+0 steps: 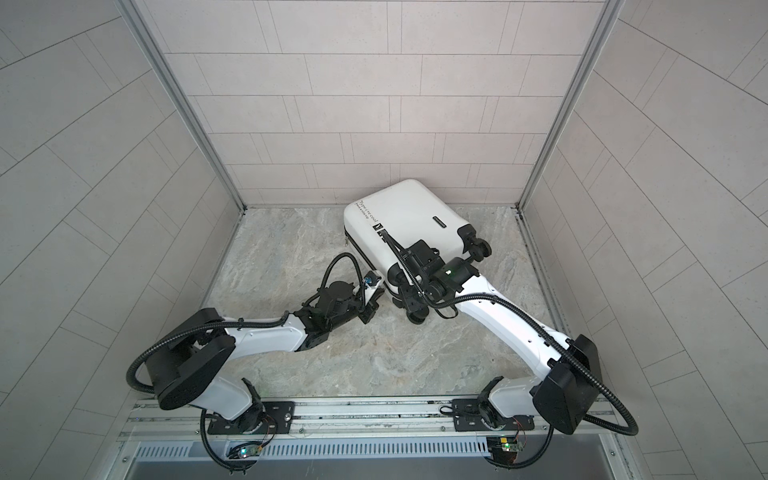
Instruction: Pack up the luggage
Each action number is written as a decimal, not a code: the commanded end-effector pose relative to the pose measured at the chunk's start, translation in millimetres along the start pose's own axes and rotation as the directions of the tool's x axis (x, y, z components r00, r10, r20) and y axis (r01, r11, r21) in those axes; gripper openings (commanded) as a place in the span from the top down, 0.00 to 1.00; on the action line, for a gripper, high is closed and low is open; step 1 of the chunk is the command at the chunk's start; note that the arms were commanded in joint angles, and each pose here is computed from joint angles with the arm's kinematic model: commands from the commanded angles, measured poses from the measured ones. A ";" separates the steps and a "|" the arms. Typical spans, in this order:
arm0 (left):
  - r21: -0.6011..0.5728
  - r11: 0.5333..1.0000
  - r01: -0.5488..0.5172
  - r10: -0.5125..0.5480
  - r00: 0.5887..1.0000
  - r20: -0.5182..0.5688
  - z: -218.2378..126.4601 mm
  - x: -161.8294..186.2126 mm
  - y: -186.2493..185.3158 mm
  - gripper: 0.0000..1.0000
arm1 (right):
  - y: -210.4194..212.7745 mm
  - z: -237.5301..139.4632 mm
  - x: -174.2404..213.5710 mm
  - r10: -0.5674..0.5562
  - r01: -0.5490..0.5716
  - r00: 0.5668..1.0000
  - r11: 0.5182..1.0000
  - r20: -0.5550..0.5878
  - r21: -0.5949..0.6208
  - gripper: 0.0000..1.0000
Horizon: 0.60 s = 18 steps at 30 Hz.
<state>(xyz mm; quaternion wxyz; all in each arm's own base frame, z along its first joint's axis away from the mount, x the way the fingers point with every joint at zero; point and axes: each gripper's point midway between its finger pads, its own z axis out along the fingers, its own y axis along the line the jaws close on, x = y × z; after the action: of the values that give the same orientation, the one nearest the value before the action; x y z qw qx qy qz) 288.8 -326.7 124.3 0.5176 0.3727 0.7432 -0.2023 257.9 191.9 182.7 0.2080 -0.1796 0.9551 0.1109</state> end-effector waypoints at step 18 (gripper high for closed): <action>0.223 0.973 -0.052 0.030 0.994 0.102 -15.1 -23.4 -73.6 1.00 | -13.2 -36.2 -93.1 0.024 -0.041 0.937 0.998 0.349 0.041 1.00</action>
<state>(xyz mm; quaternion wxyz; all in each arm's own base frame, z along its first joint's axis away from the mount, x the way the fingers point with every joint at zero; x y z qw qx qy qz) 268.5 -340.9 125.3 0.5157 0.3880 0.7324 -0.2171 261.5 185.9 178.6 0.2019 -0.2021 0.9544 0.0866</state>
